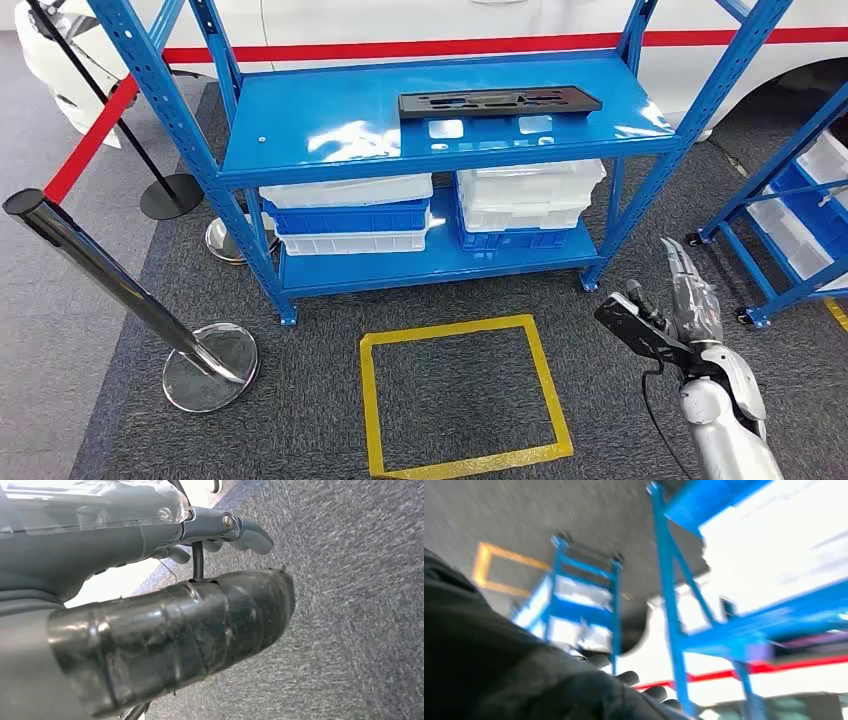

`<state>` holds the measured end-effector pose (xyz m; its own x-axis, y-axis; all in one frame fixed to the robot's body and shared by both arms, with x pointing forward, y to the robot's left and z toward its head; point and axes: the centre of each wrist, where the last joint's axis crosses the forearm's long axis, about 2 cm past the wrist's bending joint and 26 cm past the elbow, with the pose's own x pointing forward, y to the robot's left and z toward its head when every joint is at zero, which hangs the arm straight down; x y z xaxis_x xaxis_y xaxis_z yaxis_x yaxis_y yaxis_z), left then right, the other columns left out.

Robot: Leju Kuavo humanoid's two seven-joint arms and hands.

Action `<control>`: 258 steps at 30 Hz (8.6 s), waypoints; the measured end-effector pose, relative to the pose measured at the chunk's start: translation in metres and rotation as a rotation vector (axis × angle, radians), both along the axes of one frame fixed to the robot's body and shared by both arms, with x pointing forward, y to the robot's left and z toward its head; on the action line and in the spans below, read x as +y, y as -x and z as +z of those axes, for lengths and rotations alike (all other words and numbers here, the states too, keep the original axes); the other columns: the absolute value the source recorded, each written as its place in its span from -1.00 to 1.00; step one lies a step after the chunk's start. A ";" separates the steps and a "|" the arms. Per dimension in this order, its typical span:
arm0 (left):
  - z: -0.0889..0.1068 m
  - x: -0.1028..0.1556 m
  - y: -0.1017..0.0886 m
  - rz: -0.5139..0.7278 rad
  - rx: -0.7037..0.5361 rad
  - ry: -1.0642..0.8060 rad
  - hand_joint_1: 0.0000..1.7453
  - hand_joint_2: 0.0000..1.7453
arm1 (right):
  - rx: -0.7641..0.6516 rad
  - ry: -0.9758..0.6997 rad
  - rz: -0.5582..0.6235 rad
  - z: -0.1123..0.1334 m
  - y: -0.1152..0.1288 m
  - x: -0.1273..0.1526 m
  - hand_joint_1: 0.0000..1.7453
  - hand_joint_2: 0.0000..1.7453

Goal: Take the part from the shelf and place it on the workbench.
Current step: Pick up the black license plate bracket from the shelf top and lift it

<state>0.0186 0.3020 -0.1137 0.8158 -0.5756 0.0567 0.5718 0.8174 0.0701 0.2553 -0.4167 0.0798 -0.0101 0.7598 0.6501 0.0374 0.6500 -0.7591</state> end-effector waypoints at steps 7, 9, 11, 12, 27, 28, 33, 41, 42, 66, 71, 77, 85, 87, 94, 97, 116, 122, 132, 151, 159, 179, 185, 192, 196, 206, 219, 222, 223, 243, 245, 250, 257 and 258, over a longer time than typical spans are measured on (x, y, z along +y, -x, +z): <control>0.000 0.002 0.002 -0.016 0.024 0.018 -1.00 -1.00 | -0.085 0.162 0.211 0.022 -0.015 0.028 -1.00 -1.00; 0.000 0.003 0.002 -0.024 0.033 0.025 -1.00 -1.00 | -0.105 0.213 0.276 0.027 -0.016 0.037 -1.00 -1.00; 0.000 0.004 0.003 -0.033 0.041 0.033 -1.00 -1.00 | -0.123 0.259 0.336 0.030 -0.016 0.046 -1.00 -1.00; 0.000 0.004 0.003 -0.037 0.045 0.038 -1.00 -1.00 | -0.133 0.280 0.363 0.031 -0.015 0.049 -1.00 -1.00; 0.000 0.007 0.004 -0.078 0.053 0.065 -1.00 -1.00 | -0.186 0.389 0.531 0.035 -0.006 0.070 -1.00 -1.00; 0.000 0.007 0.004 -0.078 0.053 0.065 -1.00 -1.00 | -0.187 0.390 0.533 0.035 -0.005 0.070 -1.00 -1.00; 0.000 0.006 0.003 -0.083 0.055 0.068 -1.00 -1.00 | -0.183 0.396 0.533 0.036 -0.004 0.070 -1.00 -1.00; 0.000 0.008 0.003 -0.095 0.048 0.067 -1.00 -1.00 | -0.182 0.421 0.519 0.035 0.000 0.070 -1.00 -1.00; 0.000 0.009 0.002 -0.097 0.046 0.066 -1.00 -1.00 | -0.182 0.425 0.513 0.035 0.000 0.069 -1.00 -1.00; 0.000 0.010 0.005 -0.109 0.054 0.068 -1.00 -1.00 | -0.180 0.417 0.412 0.043 0.005 0.037 -1.00 -0.50; 0.000 0.013 0.005 -0.108 0.054 0.062 -1.00 -1.00 | -0.181 0.404 0.423 0.043 0.005 0.043 -1.00 1.00; 0.000 0.012 0.005 -0.106 0.053 0.066 -1.00 -1.00 | -0.187 0.396 0.442 0.046 0.004 0.048 -1.00 1.00; 0.000 0.008 0.004 -0.116 0.050 0.076 -1.00 -1.00 | -0.175 0.378 0.478 0.049 -0.004 0.058 -1.00 1.00; 0.000 0.009 0.004 -0.120 0.049 0.077 -1.00 -1.00 | -0.173 0.374 0.492 0.049 -0.007 0.063 -1.00 1.00; 0.000 0.008 0.003 -0.130 0.042 0.081 -1.00 -1.00 | -0.180 0.362 0.544 0.050 -0.020 0.086 -1.00 1.00; 0.000 0.009 0.004 -0.133 0.044 0.081 -1.00 -1.00 | -0.177 0.354 0.557 0.048 -0.023 0.093 -1.00 1.00; 0.000 0.009 0.003 -0.155 0.046 0.084 -1.00 -1.00 | -0.172 0.338 0.540 0.054 -0.059 0.117 -1.00 1.00; 0.000 0.010 0.003 -0.156 0.046 0.084 -1.00 -1.00 | -0.165 0.336 0.524 0.054 -0.065 0.116 -1.00 1.00; 0.000 0.010 0.005 -0.156 0.055 0.089 -1.00 -1.00 | -0.133 0.334 0.506 0.047 -0.068 0.112 -1.00 1.00; 0.000 0.003 0.005 -0.163 0.057 0.098 -1.00 -1.00 | -0.119 0.338 0.490 0.037 -0.062 0.104 -1.00 1.00; -0.001 0.003 0.008 -0.168 0.060 0.100 -1.00 -1.00 | -0.113 0.351 0.492 0.035 -0.060 0.103 -1.00 1.00; -0.001 -0.001 0.007 -0.173 0.057 0.108 -1.00 -1.00 | -0.115 0.362 0.459 0.036 -0.060 0.095 -1.00 1.00; 0.000 -0.001 0.005 -0.172 0.052 0.108 -1.00 -1.00 | -0.122 0.362 0.447 0.039 -0.063 0.093 -1.00 1.00; -0.001 0.000 0.008 -0.166 0.058 0.107 -1.00 -1.00 | -0.118 0.360 0.447 0.037 -0.062 0.093 -1.00 1.00; -0.001 0.001 0.009 -0.162 0.060 0.107 -1.00 -1.00 | -0.120 0.359 0.446 0.038 -0.062 0.093 -1.00 1.00; -0.001 0.001 0.009 -0.161 0.058 0.107 -1.00 -1.00 | -0.110 0.358 0.428 0.037 -0.062 0.090 -1.00 1.00; -0.001 0.001 0.008 -0.185 0.056 0.109 -1.00 -1.00 | -0.068 0.367 0.314 0.036 -0.077 0.067 -1.00 1.00; -0.001 0.002 0.007 -0.191 0.054 0.108 -1.00 -1.00 | -0.057 0.385 0.306 0.035 -0.087 0.067 -1.00 1.00; -0.001 0.003 0.007 -0.193 0.052 0.106 -1.00 -1.00 | -0.055 0.388 0.306 0.034 -0.090 0.069 -1.00 1.00; 0.000 0.003 0.004 -0.211 0.046 0.113 -1.00 -1.00 | 0.009 0.393 0.351 0.017 -0.100 0.102 -1.00 1.00; 0.000 0.003 0.003 -0.212 0.042 0.114 -1.00 -1.00 | 0.005 0.390 0.354 0.018 -0.102 0.105 -1.00 1.00; 0.000 0.003 0.006 -0.215 0.046 0.117 -1.00 -1.00 | 0.010 0.378 0.372 0.016 -0.101 0.115 -1.00 1.00; 0.000 0.008 0.006 -0.220 0.050 0.109 -1.00 -1.00 | 0.009 0.361 0.433 0.013 -0.100 0.144 -1.00 1.00; 0.000 0.008 0.006 -0.221 0.050 0.109 -1.00 -1.00 | 0.006 0.358 0.439 0.014 -0.100 0.148 -1.00 1.00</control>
